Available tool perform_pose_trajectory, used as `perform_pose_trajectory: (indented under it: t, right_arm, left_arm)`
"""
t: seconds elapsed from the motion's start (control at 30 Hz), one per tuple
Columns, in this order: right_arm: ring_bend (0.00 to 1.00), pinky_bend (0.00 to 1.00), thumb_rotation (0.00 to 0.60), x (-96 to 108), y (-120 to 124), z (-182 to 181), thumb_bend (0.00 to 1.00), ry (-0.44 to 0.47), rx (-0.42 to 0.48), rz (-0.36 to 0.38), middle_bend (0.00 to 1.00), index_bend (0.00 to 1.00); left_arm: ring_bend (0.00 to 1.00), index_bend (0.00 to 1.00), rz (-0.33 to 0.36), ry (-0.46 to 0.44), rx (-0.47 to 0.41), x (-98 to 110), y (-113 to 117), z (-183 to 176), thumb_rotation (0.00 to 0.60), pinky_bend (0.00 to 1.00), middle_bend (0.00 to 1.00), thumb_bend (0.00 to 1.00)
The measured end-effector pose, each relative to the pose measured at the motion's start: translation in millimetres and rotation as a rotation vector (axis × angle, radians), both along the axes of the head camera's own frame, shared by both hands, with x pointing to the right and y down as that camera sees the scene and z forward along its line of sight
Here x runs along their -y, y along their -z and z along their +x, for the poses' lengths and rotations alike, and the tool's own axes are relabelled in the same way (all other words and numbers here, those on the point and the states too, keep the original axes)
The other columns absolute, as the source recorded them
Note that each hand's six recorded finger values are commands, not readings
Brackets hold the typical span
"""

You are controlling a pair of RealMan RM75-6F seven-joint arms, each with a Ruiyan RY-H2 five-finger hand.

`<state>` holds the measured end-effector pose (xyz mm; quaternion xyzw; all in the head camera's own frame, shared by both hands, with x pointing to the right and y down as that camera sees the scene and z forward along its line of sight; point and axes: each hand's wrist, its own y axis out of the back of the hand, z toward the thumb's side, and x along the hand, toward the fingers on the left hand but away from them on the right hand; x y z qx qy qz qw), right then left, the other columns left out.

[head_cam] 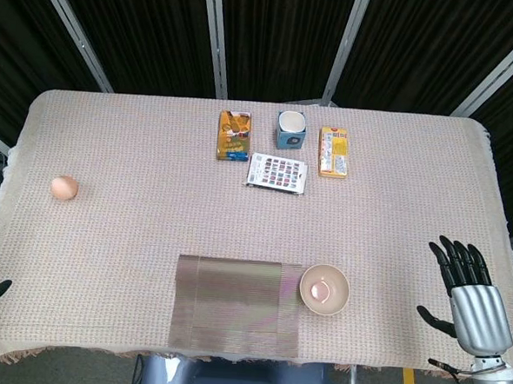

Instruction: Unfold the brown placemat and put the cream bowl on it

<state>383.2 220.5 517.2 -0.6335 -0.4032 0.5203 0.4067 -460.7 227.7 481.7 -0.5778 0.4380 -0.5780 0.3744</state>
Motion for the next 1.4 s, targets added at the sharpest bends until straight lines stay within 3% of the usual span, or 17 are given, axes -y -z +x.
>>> perform_pose_trajectory:
  t: [0.4, 0.57, 0.7, 0.87, 1.1, 1.3, 1.4]
  right_arm:
    - [0.0, 0.0, 0.6, -10.9, -14.2, -9.1, 0.0, 0.02, 0.011, -0.062, 0.0, 0.0]
    - [0.0, 0.0, 0.6, -25.5, -38.3, -21.8, 0.0, 0.07, 0.026, -0.174, 0.0, 0.05]
    - [0.0, 0.0, 0.6, -37.3, -67.9, -33.5, 0.0, 0.152, 0.018, -0.291, 0.0, 0.07]
    - [0.0, 0.0, 0.6, -43.1, -97.9, -50.3, 0.0, 0.248, 0.013, -0.382, 0.0, 0.1]
    - [0.0, 0.0, 0.6, -47.6, -122.6, -67.3, 0.0, 0.314, 0.0, -0.414, 0.0, 0.11]
    - [0.0, 0.0, 0.6, -49.2, -136.3, -83.6, 0.0, 0.354, 0.003, -0.393, 0.0, 0.14]
    - [0.0, 0.0, 0.6, -50.7, -142.3, -93.1, 0.07, 0.384, 0.0, -0.377, 0.0, 0.22]
  left_arm:
    - [0.0, 0.0, -0.002, 0.002, 0.006, -0.2, -1.3, 0.8, 0.6, 0.0, 0.0, 0.0]
    - [0.0, 0.0, -0.005, -0.001, 0.016, 2.8, -4.8, 1.1, 0.6, 0.0, 0.0, 0.0]
    - [0.0, 0.0, -0.022, 0.003, 0.026, 5.9, -12.0, 0.8, 0.6, 0.0, 0.0, 0.0]
    - [0.0, 0.0, -0.048, -0.003, 0.051, 9.5, -23.3, 2.1, 0.6, 0.0, 0.0, 0.0]
    - [0.0, 0.0, -0.067, -0.002, 0.073, 11.1, -32.9, 3.0, 0.6, 0.0, 0.0, 0.0]
    - [0.0, 0.0, -0.067, 0.005, 0.079, 12.2, -34.6, 2.1, 0.6, 0.0, 0.0, 0.0]
    - [0.0, 0.0, -0.063, 0.006, 0.078, 12.4, -33.7, 2.0, 0.6, 0.0, 0.0, 0.0]
